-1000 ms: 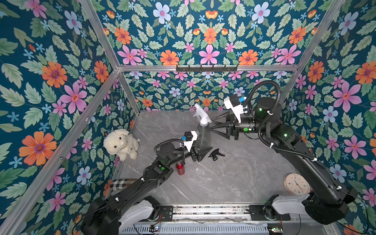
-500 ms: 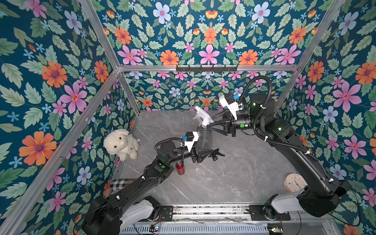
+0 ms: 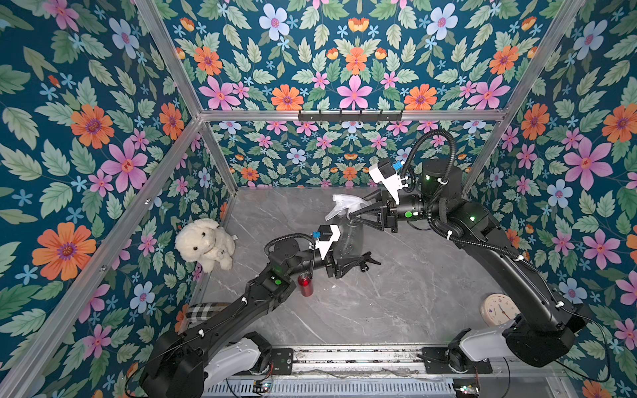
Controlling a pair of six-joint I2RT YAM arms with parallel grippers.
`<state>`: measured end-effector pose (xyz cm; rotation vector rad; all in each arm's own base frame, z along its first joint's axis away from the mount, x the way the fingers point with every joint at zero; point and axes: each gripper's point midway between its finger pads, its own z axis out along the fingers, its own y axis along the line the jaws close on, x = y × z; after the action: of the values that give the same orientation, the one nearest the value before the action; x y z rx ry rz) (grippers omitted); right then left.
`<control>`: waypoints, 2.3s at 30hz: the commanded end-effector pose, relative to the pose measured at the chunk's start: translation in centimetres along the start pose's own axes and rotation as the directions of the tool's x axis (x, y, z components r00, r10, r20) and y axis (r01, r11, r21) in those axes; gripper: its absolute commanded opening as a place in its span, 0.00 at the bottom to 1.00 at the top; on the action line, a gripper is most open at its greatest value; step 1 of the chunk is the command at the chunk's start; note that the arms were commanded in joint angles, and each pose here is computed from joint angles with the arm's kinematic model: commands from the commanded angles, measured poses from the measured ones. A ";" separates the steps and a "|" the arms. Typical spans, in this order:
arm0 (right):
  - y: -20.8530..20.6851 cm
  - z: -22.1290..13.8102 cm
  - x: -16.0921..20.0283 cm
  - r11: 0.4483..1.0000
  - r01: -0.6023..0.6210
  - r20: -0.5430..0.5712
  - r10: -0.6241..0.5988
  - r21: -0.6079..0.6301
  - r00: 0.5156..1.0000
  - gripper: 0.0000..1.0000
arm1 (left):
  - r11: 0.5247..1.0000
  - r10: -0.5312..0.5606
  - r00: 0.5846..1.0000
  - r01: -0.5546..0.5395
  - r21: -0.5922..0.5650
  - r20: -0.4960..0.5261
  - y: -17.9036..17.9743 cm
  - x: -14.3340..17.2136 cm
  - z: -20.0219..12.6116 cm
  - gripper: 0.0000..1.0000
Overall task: Attach spray nozzles to spray bottles
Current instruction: Screw the spray nozzle on the spray bottle.
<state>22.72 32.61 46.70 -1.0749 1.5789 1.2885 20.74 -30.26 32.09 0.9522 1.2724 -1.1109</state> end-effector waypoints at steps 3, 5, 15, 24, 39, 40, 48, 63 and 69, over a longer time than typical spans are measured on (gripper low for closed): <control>0.4 0.5 0.3 1.000 0.030 -0.007 -0.030 -0.002 1.000 0.37 | 0.999 0.035 0.999 -0.035 0.002 0.031 0.0 -1.0 0.1 0.00; 0.4 0.7 0.4 0.999 0.033 -0.010 -0.033 -0.001 0.999 0.34 | 0.999 0.035 0.999 -0.035 -0.002 0.034 0.0 -1.2 0.1 0.00; 0.6 2.9 2.2 0.995 -0.003 0.012 0.001 0.104 1.000 0.26 | 0.982 0.064 0.993 -0.046 -0.185 0.094 2.5 -2.7 -0.9 0.00; -2.2 6.1 5.2 0.894 -0.120 0.022 0.122 0.431 0.992 0.25 | 0.914 0.124 0.988 -0.080 -0.397 0.087 5.0 -3.3 -1.3 0.00; -2.2 8.4 4.8 0.809 -0.080 0.078 0.042 0.583 0.996 0.39 | 0.850 0.126 0.991 -0.089 -0.520 0.036 7.0 -2.4 -0.9 0.00; -1.9 8.1 4.4 0.814 -0.070 0.086 0.025 0.576 0.996 0.42 | 0.849 0.125 0.992 -0.089 -0.520 0.034 7.0 -2.4 -0.9 0.00; 1.9 4.8 2.2 0.883 0.014 0.165 -0.103 0.469 0.981 0.59 | 0.845 0.123 0.991 -0.083 -0.529 0.041 7.1 -2.5 -1.2 0.00; 3.7 -3.2 0.6 0.996 0.040 0.110 -0.049 0.084 0.993 0.55 | 0.976 0.121 0.990 -0.106 -0.191 0.070 1.6 -3.0 -0.4 0.00; 4.0 -2.6 0.0 0.997 0.077 0.080 -0.076 -0.015 0.994 0.55 | 0.995 0.087 0.994 -0.083 -0.054 0.060 -0.1 -2.8 0.1 0.00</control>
<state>20.38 30.10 48.04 -0.9547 1.5118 1.2027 22.60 -29.52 33.92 0.8434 1.2630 -0.9327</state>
